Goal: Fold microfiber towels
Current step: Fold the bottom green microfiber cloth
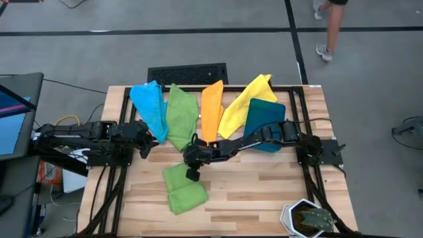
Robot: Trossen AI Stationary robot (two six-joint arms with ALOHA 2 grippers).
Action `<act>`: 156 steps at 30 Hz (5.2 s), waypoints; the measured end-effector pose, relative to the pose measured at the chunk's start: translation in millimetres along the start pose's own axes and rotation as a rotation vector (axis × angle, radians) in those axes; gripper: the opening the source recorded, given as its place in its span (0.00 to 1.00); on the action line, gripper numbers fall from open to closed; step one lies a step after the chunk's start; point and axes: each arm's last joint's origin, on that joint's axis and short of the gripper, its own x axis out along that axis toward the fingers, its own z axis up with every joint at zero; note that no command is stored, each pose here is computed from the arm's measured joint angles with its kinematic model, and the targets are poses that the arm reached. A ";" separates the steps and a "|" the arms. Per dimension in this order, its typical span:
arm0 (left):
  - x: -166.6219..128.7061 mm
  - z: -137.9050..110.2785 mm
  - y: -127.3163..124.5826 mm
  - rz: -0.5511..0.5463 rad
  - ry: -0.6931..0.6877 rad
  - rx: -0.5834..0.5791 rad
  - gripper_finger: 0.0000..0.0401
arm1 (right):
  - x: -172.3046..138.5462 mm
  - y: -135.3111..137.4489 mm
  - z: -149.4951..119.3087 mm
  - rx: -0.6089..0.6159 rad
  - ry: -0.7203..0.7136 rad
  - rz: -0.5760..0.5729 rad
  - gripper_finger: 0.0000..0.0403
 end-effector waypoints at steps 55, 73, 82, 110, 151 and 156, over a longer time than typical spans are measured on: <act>-13.6 43.7 -31.3 -0.310 -0.488 0.319 0.51 | -213.3 14.6 113.8 -0.031 -0.339 0.084 0.01; 54.1 33.8 -44.4 -0.319 -0.126 0.577 0.51 | -221.7 47.1 103.9 0.023 -0.324 0.157 0.02; 58.2 29.7 -48.4 -0.311 -0.105 0.597 0.51 | -221.7 47.0 104.0 0.041 -0.324 0.157 0.02; 98.8 15.8 -70.7 -0.268 -0.067 0.621 0.51 | -221.1 37.2 107.6 0.063 -0.347 0.096 0.03; -71.6 135.4 -94.3 0.155 -0.209 0.451 0.00 | -324.3 31.6 137.9 -0.028 -0.436 -0.259 0.01; -122.2 171.3 -93.8 0.319 -0.415 0.505 0.00 | -345.6 21.6 149.1 -0.103 -0.499 -0.510 0.01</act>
